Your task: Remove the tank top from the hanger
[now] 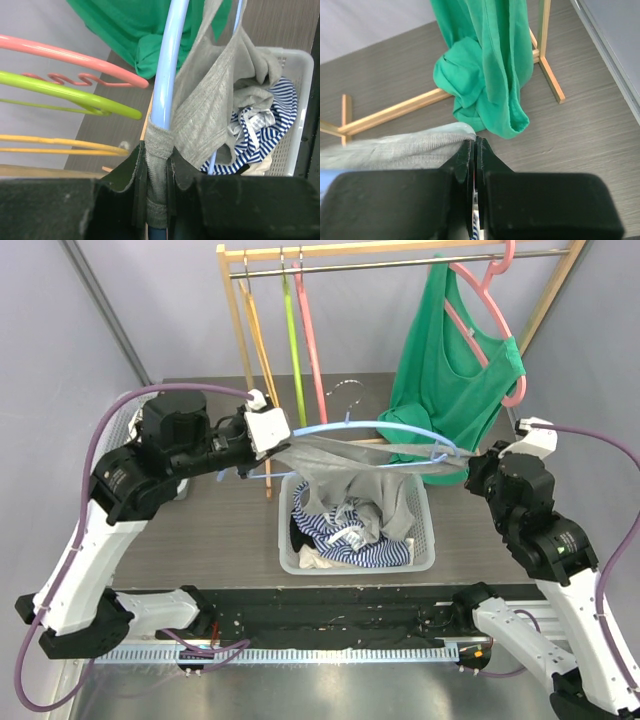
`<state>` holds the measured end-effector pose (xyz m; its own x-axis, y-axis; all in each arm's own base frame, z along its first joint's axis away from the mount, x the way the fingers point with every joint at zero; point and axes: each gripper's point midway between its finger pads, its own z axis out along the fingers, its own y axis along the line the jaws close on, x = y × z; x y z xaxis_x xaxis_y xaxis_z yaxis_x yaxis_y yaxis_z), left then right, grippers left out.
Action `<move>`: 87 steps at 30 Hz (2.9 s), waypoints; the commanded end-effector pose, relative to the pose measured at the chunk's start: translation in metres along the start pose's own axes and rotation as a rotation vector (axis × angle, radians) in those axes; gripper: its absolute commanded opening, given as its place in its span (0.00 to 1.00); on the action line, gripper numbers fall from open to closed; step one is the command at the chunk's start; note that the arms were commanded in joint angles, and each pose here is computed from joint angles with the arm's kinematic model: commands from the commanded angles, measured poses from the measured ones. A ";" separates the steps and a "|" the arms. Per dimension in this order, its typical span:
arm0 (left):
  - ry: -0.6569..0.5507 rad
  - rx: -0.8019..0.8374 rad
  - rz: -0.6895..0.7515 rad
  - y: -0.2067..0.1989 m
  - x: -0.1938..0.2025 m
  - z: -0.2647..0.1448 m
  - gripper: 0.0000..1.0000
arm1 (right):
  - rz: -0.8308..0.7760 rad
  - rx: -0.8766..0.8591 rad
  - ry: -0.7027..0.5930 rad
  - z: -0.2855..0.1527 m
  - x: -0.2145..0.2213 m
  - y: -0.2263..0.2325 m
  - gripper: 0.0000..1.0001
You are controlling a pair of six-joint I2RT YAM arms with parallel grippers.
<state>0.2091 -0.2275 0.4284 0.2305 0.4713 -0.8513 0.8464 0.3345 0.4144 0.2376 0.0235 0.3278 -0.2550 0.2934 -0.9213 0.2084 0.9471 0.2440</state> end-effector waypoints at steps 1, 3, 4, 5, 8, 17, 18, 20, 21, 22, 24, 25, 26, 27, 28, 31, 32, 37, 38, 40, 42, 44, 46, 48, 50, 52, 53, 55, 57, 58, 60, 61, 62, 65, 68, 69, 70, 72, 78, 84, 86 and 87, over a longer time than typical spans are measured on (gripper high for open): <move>-0.172 -0.094 0.056 0.024 -0.060 -0.038 0.00 | -0.080 0.119 0.010 0.006 0.016 -0.027 0.01; -0.195 -0.079 0.053 0.021 -0.067 -0.042 0.00 | -0.080 0.108 0.020 0.008 0.020 -0.025 0.01; -0.204 -0.077 0.048 0.021 -0.069 -0.043 0.00 | -0.079 0.098 0.026 0.009 0.022 -0.023 0.01; -0.204 -0.077 0.042 0.021 -0.069 -0.043 0.00 | -0.076 0.087 0.028 0.009 0.023 -0.021 0.01; -0.195 -0.065 0.031 0.020 -0.065 -0.037 0.00 | -0.064 -0.055 0.021 0.003 0.022 0.000 0.01; -0.124 -0.054 0.026 0.023 -0.038 -0.001 0.00 | -0.128 -0.536 -0.090 -0.069 -0.001 0.053 0.55; -0.120 -0.048 0.023 0.023 -0.038 0.001 0.00 | -0.133 -0.541 -0.096 -0.077 -0.005 0.051 0.61; -0.139 -0.030 0.020 0.022 -0.044 0.004 0.00 | -0.140 -0.627 -0.103 -0.095 -0.007 0.058 0.66; -0.140 -0.019 0.016 0.022 -0.046 0.008 0.00 | -0.152 -0.651 -0.108 -0.105 -0.009 0.058 0.70; -0.145 -0.010 0.012 0.021 -0.048 0.009 0.00 | -0.160 -0.674 -0.101 -0.111 -0.009 0.059 0.72; -0.158 0.009 0.009 0.020 -0.054 0.012 0.00 | -0.203 -0.748 -0.074 -0.129 -0.008 0.064 0.74; -0.162 0.014 0.006 0.020 -0.056 0.013 0.00 | -0.214 -0.767 -0.062 -0.133 -0.007 0.066 0.74; -0.170 0.015 0.002 0.020 -0.059 0.012 0.00 | -0.223 -0.775 -0.051 -0.135 -0.008 0.067 0.74; -0.178 0.019 0.001 0.020 -0.062 0.012 0.00 | -0.226 -0.791 -0.054 -0.143 -0.012 0.067 0.75; -0.176 0.022 0.000 0.021 -0.062 0.016 0.00 | -0.231 -0.798 -0.059 -0.145 -0.014 0.068 0.76; -0.185 0.041 -0.012 0.018 -0.065 0.018 0.00 | -0.223 -0.800 -0.116 -0.155 -0.032 0.068 0.76; -0.186 0.051 -0.010 0.016 -0.065 0.018 0.00 | -0.222 -0.796 -0.146 -0.157 -0.039 0.067 0.76; -0.154 0.172 0.053 -0.010 -0.053 0.019 0.00 | -0.254 -0.804 -0.275 -0.174 -0.084 0.072 0.75; -0.148 0.194 0.070 -0.016 -0.049 0.018 0.00 | -0.268 -0.818 -0.278 -0.176 -0.086 0.075 0.75; -0.130 0.255 0.111 -0.029 -0.039 0.017 0.00 | -0.278 -0.851 -0.277 -0.179 -0.093 0.083 0.75; -0.110 0.308 0.134 -0.041 -0.029 0.014 0.00 | -0.296 -0.889 -0.262 -0.179 -0.091 0.091 0.75; -0.124 0.345 0.181 -0.048 -0.029 0.012 0.00 | -0.313 -0.925 -0.221 -0.173 -0.085 0.101 0.75; -0.134 0.347 0.198 -0.049 -0.030 0.009 0.00 | -0.326 -0.947 -0.185 -0.168 -0.078 0.106 0.74; -0.147 0.331 0.215 -0.045 -0.036 0.008 0.00 | -0.330 -0.963 -0.134 -0.160 -0.069 0.112 0.71; -0.158 0.311 0.230 -0.041 -0.040 0.007 0.00 | -0.339 -0.996 -0.103 -0.161 -0.062 0.115 0.71; -0.160 0.294 0.246 -0.037 -0.043 0.006 0.00 | -0.347 -1.070 -0.051 -0.168 -0.049 0.121 0.71; -0.161 0.290 0.250 -0.036 -0.043 0.004 0.00 | -0.351 -1.098 -0.033 -0.172 -0.045 0.123 0.71; -0.166 0.290 0.258 -0.036 -0.045 0.004 0.00 | -0.355 -1.148 0.034 -0.176 -0.030 0.125 0.71; -0.171 0.296 0.264 -0.036 -0.046 0.004 0.00 | -0.356 -1.191 0.089 -0.178 -0.019 0.127 0.69; -0.175 0.293 0.267 -0.035 -0.048 0.003 0.00 | -0.356 -1.235 0.102 -0.186 -0.016 0.129 0.68; -0.170 0.295 0.266 -0.035 -0.047 0.003 0.00 | -0.347 -1.240 0.128 -0.186 -0.010 0.128 0.65; -0.174 0.299 0.265 -0.036 -0.048 0.003 0.00 | -0.346 -1.240 0.128 -0.188 -0.009 0.126 0.65; -0.181 0.300 0.265 -0.036 -0.051 0.002 0.00 | -0.344 -1.237 0.142 -0.187 -0.005 0.125 0.64; -0.195 0.302 0.254 -0.035 -0.056 0.000 0.00 | -0.338 -1.208 0.160 -0.182 0.001 0.122 0.61; -0.208 0.308 0.242 -0.037 -0.060 -0.002 0.00 | -0.335 -1.197 0.177 -0.179 0.006 0.120 0.57; -0.209 0.308 0.239 -0.037 -0.061 -0.002 0.00 | -0.335 -1.191 0.178 -0.178 0.007 0.119 0.56; -0.212 0.311 0.232 -0.038 -0.061 -0.003 0.00 | -0.336 -1.186 0.178 -0.178 0.008 0.118 0.54; -0.215 0.313 0.228 -0.038 -0.062 -0.004 0.00 | -0.336 -1.181 0.173 -0.179 0.007 0.117 0.50; -0.198 0.292 0.183 -0.035 -0.058 0.003 0.00 | -0.319 -1.176 0.045 -0.196 -0.016 0.113 0.01; -0.220 0.175 0.005 -0.008 -0.076 0.025 0.38 | -0.297 -1.125 -0.092 -0.208 -0.037 0.101 0.01; -0.245 0.165 -0.036 -0.005 -0.083 0.028 0.64 | -0.314 -1.092 -0.090 -0.208 -0.037 0.095 0.01; -0.258 0.193 -0.075 -0.010 -0.087 0.027 0.86 | -0.319 -1.080 -0.089 -0.208 -0.038 0.093 0.01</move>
<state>0.1814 -0.2861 0.4548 0.3495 0.3319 -0.8762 0.9204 0.0532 0.3873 0.0730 0.1404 0.4213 -0.1686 0.0100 -0.9856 -0.8215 0.5512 0.1461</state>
